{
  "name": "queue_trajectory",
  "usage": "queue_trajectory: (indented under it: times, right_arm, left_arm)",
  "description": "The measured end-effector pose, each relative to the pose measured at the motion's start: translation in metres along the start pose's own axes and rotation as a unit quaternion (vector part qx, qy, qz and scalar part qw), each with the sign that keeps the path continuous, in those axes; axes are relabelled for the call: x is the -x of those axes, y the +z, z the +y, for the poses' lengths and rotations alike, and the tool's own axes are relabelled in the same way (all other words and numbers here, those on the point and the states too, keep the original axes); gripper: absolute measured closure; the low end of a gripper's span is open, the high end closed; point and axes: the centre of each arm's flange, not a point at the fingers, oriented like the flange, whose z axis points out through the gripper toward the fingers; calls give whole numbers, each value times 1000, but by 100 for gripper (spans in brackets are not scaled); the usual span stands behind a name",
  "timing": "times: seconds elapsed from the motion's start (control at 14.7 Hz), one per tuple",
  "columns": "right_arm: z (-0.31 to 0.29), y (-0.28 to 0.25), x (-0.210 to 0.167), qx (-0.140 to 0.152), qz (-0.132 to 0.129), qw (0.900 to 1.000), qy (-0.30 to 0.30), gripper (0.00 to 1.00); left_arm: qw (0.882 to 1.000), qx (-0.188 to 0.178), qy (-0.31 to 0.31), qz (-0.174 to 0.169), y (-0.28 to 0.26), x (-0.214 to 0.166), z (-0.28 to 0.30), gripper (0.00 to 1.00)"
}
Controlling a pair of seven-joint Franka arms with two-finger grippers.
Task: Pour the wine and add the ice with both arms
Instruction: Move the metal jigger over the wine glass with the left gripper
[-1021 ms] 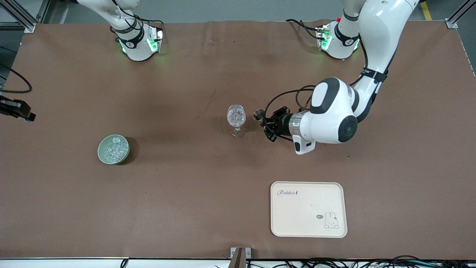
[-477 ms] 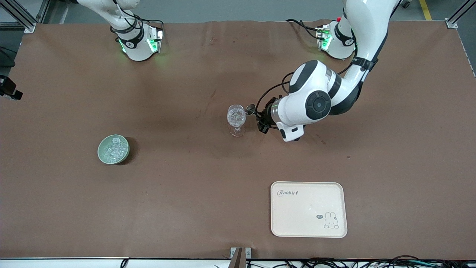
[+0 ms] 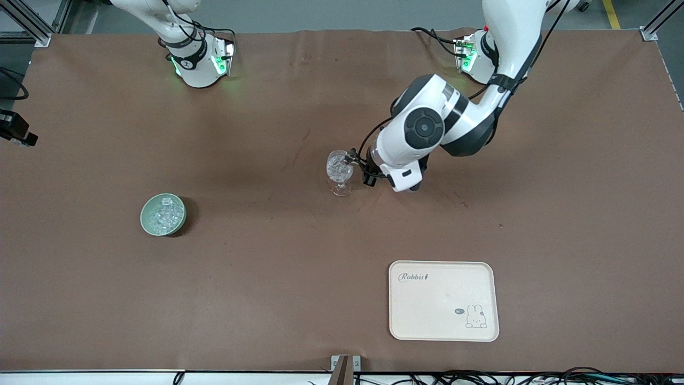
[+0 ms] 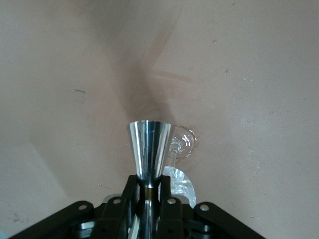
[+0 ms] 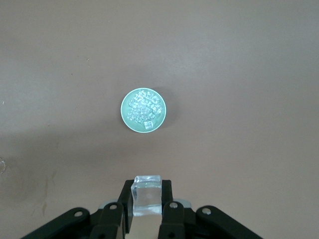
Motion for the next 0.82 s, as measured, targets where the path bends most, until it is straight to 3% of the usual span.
queue_trajectory:
  times: [0.41, 0.82]
  right_arm:
    - [0, 0, 2, 0, 1, 1000, 0, 74]
    - [-1, 0, 2, 0, 1, 1000, -1, 74]
  left_arm:
    - [997, 25, 9, 70, 6, 18, -7, 78]
    - [992, 53, 31, 109, -6, 38, -18, 78]
